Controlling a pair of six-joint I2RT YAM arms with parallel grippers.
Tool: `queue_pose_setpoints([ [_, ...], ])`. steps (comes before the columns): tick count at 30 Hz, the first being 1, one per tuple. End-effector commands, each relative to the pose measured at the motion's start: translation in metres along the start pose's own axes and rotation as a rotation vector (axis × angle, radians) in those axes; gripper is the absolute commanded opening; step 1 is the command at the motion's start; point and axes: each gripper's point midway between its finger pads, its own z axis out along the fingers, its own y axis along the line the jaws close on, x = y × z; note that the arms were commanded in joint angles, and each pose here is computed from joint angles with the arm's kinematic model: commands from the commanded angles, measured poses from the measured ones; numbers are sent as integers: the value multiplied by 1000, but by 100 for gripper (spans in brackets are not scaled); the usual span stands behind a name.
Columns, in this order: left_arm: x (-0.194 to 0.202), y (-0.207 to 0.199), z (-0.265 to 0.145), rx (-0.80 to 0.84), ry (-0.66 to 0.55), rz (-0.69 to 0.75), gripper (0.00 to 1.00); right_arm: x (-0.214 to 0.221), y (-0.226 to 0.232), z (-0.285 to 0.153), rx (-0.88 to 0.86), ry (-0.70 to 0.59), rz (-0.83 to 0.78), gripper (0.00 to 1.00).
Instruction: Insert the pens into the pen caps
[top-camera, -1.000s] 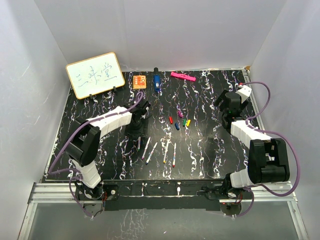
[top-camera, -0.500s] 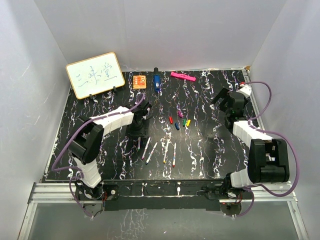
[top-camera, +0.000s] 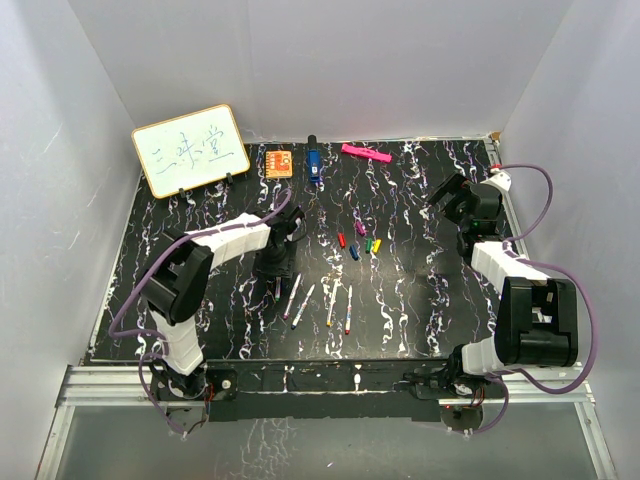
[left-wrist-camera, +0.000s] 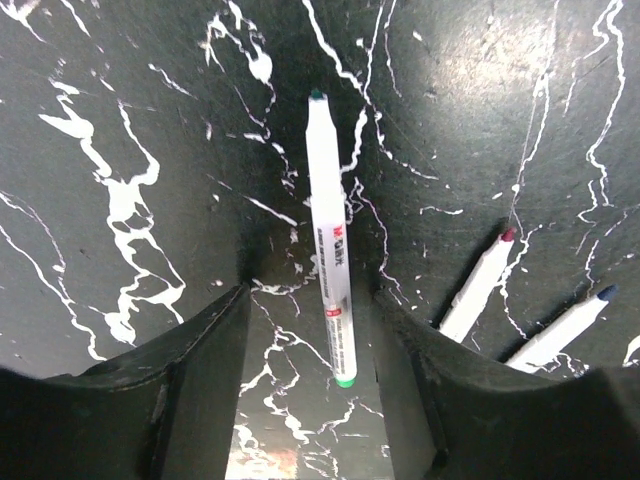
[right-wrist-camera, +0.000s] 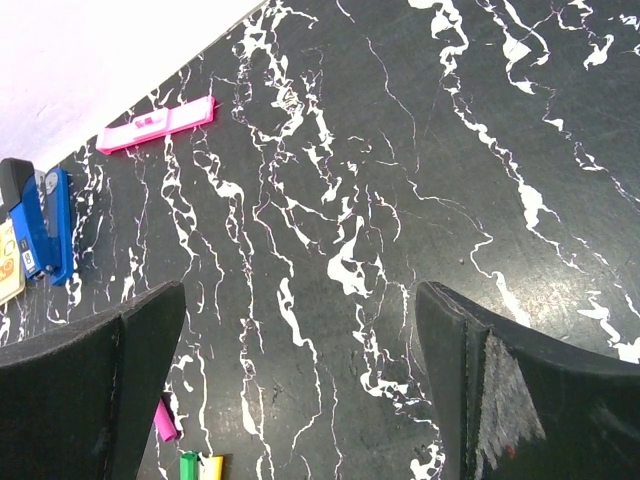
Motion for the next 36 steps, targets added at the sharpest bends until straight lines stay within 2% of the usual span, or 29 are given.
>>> queue_pose_setpoints([
  [1, 8, 1, 0, -12, 42, 15, 47, -16, 6, -2, -20, -52, -16, 98],
  [22, 6, -8, 24, 0, 96, 54, 34, -17, 3, -1, 1, -51, -24, 98],
  [34, 11, -9, 38, -3, 133, 80, 16, -17, 3, -2, 2, -48, -28, 98],
  [36, 12, -9, 41, -4, 137, 81, 9, -16, 2, -2, 5, -46, -28, 98],
])
